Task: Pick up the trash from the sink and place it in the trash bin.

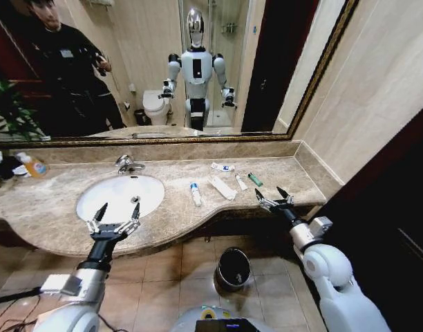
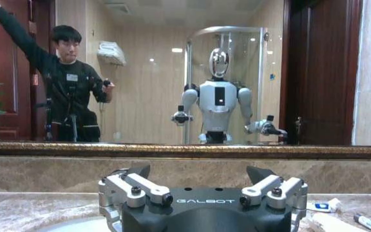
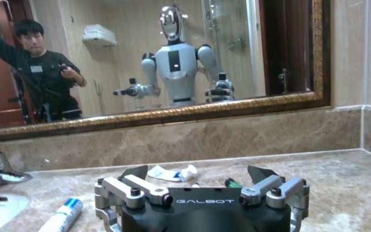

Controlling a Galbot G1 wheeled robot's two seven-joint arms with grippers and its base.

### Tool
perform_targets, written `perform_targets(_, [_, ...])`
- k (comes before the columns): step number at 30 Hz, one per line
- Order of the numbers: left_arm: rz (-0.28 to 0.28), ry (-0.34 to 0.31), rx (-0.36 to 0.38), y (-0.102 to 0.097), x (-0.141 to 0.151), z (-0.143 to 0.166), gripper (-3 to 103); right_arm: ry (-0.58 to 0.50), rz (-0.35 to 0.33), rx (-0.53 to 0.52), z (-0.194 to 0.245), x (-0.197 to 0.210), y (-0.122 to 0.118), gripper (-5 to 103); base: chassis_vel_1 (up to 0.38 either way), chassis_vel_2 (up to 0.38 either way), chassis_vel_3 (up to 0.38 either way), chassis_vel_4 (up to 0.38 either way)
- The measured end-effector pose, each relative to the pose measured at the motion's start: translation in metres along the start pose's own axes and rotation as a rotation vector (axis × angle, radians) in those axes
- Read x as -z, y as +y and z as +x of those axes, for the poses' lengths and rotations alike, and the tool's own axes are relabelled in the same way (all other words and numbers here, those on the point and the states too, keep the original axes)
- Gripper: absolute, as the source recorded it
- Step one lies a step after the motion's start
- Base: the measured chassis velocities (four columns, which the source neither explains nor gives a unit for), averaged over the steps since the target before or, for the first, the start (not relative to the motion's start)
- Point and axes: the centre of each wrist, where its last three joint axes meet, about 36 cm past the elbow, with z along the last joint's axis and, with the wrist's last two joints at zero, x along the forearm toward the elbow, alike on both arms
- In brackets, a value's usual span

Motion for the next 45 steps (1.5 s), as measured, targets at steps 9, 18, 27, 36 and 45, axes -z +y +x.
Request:
perform_targets(9, [0.000, 0.000, 0.000, 0.000, 0.000, 0.000, 100, 0.008, 0.048, 0.056, -0.004, -0.009, -0.023, 100, 0.000, 0.000, 0.000, 0.000])
perform_targets(18, [0.000, 0.000, 0.000, 0.000, 0.000, 0.000, 100, 0.056, 0.061, 0.141, -0.013, -0.011, -0.039, 100, 0.000, 0.000, 0.000, 0.000])
perform_targets(27, [0.000, 0.000, 0.000, 0.000, 0.000, 0.000, 100, 0.042, 0.043, 0.134, -0.015, -0.013, -0.032, 100, 0.000, 0.000, 0.000, 0.000])
perform_targets(36, [0.000, 0.000, 0.000, 0.000, 0.000, 0.000, 100, 0.033, 0.066, 0.106, -0.018, -0.007, -0.038, 100, 0.000, 0.000, 0.000, 0.000])
perform_targets(45, [0.000, 0.000, 0.000, 0.000, 0.000, 0.000, 100, 0.044, 0.073, 0.093, -0.037, -0.007, -0.048, 100, 0.000, 0.000, 0.000, 0.000])
